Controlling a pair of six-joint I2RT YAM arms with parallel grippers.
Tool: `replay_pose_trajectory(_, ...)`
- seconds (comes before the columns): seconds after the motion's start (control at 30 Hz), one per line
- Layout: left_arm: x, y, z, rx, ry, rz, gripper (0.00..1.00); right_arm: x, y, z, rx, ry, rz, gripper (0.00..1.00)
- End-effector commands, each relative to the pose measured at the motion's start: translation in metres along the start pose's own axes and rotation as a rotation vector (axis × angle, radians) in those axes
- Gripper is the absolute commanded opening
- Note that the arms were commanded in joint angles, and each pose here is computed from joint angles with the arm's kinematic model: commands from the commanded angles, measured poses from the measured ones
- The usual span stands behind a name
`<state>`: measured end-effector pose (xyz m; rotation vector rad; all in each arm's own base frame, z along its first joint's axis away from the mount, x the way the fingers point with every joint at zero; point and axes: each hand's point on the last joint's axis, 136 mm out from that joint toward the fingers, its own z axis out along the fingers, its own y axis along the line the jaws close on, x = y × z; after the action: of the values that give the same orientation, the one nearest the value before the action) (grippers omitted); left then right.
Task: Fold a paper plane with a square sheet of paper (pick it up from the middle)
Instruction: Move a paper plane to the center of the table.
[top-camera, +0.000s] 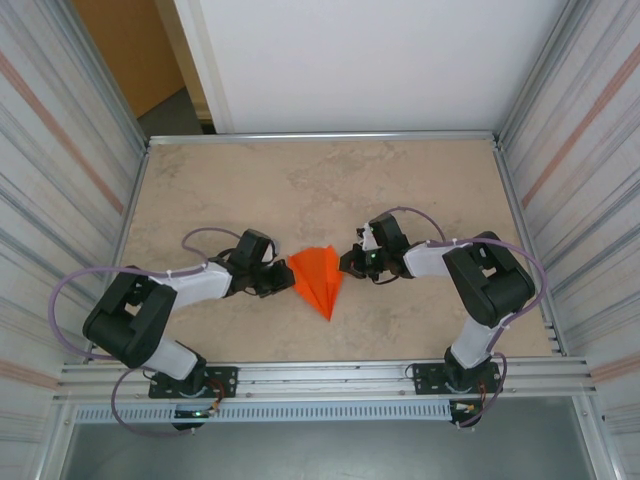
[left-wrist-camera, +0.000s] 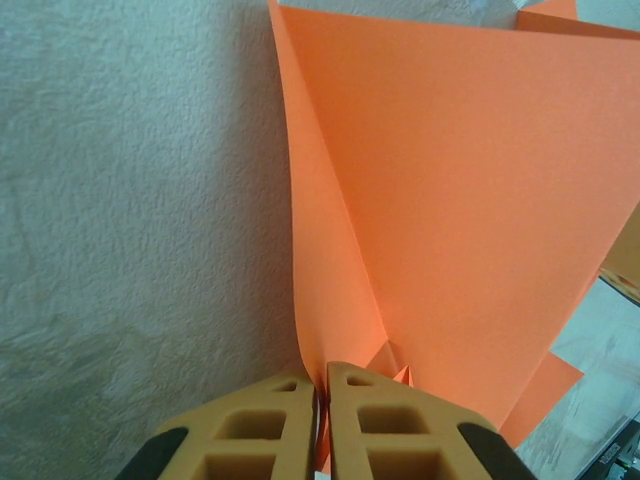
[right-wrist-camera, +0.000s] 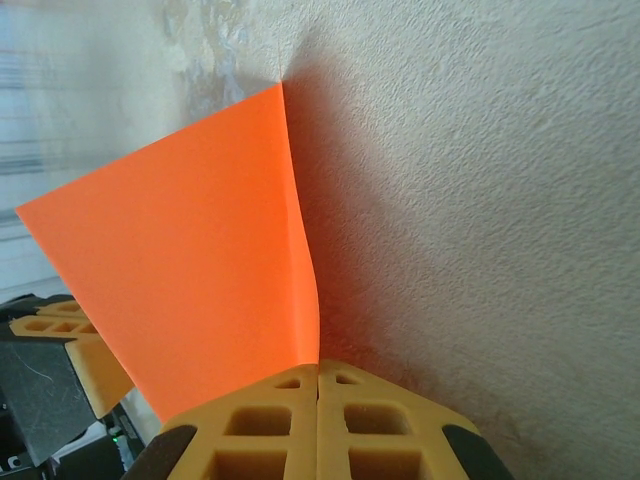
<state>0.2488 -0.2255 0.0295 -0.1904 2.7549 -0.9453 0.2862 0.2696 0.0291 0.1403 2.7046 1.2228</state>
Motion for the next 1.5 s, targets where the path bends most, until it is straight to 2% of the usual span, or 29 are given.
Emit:
replay_pose_trajectory(0.0, -0.002, 0.004, 0.002, -0.02, 0.008, 0.026, 0.1, 0.001, -0.005, 0.003, 0.006, 0.011, 0.005, 0.05)
replay_pose_trajectory(0.2, -0.001, 0.018, 0.005, -0.087, 0.013, 0.01, 0.08, 0.0, -0.012, 0.002, 0.026, -0.003, 0.014, 0.04)
replay_pose_trajectory(0.33, -0.002, 0.008, 0.003, -0.053, 0.011, 0.009, 0.11, 0.002, -0.007, 0.003, 0.012, 0.01, 0.009, 0.04)
replay_pose_trajectory(0.53, -0.003, -0.022, -0.024, -0.014, -0.055, 0.028, 0.25, 0.002, 0.005, 0.001, -0.01, 0.006, 0.006, 0.05)
replay_pose_trajectory(0.63, 0.005, -0.025, -0.032, -0.018, -0.093, 0.008, 0.34, 0.002, 0.01, 0.0, -0.02, 0.002, 0.003, 0.04)
replay_pose_trajectory(0.7, 0.012, -0.029, -0.032, 0.001, -0.1, -0.004, 0.35, 0.002, 0.013, 0.0, -0.024, 0.0, -0.001, 0.05)
replay_pose_trajectory(0.87, 0.035, -0.043, -0.023, 0.063, -0.081, -0.014, 0.34, 0.003, 0.018, 0.001, -0.028, 0.004, -0.009, 0.05)
replay_pose_trajectory(1.03, 0.049, -0.045, -0.007, 0.041, -0.028, 0.011, 0.3, 0.004, 0.019, 0.004, -0.027, 0.01, -0.011, 0.05)
replay_pose_trajectory(1.27, 0.05, -0.057, 0.002, 0.067, 0.011, 0.039, 0.22, 0.006, 0.017, 0.003, -0.019, 0.009, -0.01, 0.04)
replay_pose_trajectory(1.47, 0.05, -0.053, -0.003, 0.046, 0.0, 0.037, 0.22, 0.005, 0.017, 0.003, -0.015, 0.006, -0.013, 0.04)
